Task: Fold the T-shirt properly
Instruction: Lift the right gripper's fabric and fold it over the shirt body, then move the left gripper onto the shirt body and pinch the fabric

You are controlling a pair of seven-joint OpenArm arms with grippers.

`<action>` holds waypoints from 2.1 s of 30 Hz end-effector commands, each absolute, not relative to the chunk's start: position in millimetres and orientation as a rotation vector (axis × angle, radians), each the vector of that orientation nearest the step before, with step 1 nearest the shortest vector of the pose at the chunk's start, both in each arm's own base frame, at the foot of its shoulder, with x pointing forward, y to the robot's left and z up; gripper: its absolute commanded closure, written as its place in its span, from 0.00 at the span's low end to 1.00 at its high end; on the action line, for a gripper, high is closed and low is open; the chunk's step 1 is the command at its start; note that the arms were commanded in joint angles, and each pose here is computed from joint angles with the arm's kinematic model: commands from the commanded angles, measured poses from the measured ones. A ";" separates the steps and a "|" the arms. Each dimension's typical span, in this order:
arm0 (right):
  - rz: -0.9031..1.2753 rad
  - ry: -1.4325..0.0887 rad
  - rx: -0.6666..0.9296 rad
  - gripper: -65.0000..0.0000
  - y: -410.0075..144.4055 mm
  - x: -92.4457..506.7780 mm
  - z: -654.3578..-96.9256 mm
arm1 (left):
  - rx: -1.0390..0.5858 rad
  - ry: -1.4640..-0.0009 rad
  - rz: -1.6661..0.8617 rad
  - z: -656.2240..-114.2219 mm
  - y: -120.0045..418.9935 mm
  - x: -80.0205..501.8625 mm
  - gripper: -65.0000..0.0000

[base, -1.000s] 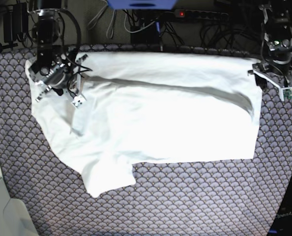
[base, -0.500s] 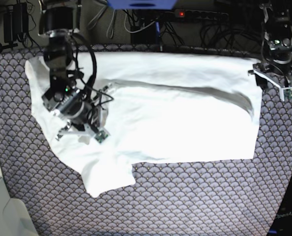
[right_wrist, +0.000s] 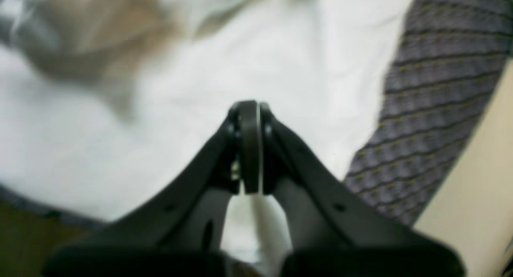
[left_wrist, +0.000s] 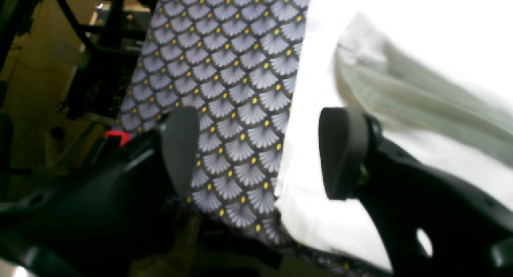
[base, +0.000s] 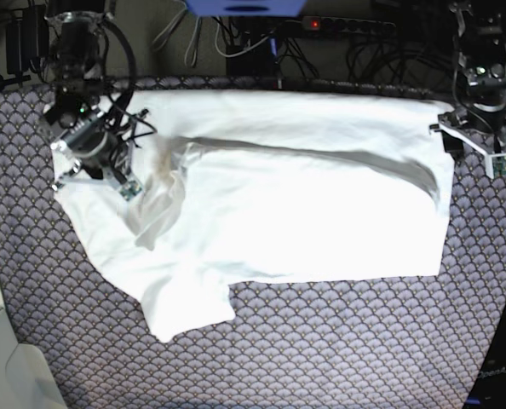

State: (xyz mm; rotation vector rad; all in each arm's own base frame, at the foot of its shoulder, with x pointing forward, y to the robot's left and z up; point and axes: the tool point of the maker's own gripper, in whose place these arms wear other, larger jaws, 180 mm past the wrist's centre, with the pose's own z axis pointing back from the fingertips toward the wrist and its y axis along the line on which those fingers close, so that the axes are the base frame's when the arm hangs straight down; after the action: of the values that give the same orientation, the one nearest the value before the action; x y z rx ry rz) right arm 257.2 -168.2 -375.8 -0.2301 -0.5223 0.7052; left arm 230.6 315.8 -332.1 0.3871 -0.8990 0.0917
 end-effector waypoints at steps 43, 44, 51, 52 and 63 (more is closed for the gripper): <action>0.890 -0.566 -0.003 1.00 -55.4 277.4 -402.3 | 0.425 -0.921 0.073 -322.5 323.5 230.0 0.30; 0.902 -0.576 -0.007 1.00 -52.2 284.5 -399.4 | 0.425 -0.921 0.073 -322.5 323.5 230.0 0.30; 0.914 -0.715 -0.050 1.00 -38.0 342.4 -352.7 | 0.418 -0.916 0.072 -324.6 320.9 229.8 0.30; 0.914 -0.742 -0.061 1.00 -37.4 349.1 -342.9 | 0.416 -0.917 0.072 -324.9 320.1 229.9 0.30; 0.928 -0.688 -0.236 1.00 -80.4 336.0 -336.8 | 0.336 -0.925 -0.055 -330.4 279.5 243.0 0.48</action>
State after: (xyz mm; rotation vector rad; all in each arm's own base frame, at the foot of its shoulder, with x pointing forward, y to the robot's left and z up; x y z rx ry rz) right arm 326.3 -80.9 -350.7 -0.2202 -0.6393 0.9337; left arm 236.7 274.7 -345.6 0.3046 -0.8751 -0.0476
